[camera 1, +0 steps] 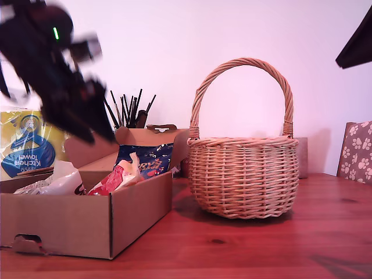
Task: Move the bags of Easter eggs from the cardboard box on the left into the woven basket on the right side.
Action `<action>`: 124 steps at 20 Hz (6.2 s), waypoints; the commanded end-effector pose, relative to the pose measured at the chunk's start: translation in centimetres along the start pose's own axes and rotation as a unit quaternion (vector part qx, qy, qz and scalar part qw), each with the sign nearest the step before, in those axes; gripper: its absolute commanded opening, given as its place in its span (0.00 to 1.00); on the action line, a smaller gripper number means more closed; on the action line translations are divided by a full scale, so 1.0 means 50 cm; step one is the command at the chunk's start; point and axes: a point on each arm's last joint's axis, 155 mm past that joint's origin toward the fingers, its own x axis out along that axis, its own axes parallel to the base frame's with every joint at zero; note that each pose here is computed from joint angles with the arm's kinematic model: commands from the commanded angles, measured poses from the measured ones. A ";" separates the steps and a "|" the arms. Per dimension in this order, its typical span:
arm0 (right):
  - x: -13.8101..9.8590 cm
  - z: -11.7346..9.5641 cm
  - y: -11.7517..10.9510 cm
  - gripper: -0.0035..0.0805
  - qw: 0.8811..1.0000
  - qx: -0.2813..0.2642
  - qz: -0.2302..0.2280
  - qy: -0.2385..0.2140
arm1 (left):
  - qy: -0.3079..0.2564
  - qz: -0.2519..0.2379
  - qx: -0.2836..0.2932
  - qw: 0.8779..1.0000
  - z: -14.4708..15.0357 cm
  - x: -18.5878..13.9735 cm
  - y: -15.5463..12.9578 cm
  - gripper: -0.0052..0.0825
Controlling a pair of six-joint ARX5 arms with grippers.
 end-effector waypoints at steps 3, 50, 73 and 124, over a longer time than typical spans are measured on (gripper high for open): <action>0.015 -0.024 -0.008 0.04 1.000 0.004 -0.003 0.019 | 0.067 -0.064 -0.004 0.996 -0.068 0.013 -0.074 0.83; 0.020 -0.028 -0.008 0.04 1.000 0.005 -0.002 0.024 | 0.179 0.079 -0.277 0.941 -0.168 0.169 -0.078 0.40; 0.020 -0.028 -0.008 0.04 1.000 0.005 -0.003 0.024 | -0.062 0.055 -0.109 0.991 0.094 -0.049 -0.090 0.11; -0.122 0.071 0.034 0.03 0.997 0.016 0.009 -0.080 | -0.145 0.011 0.020 0.989 0.197 -0.043 -0.218 0.04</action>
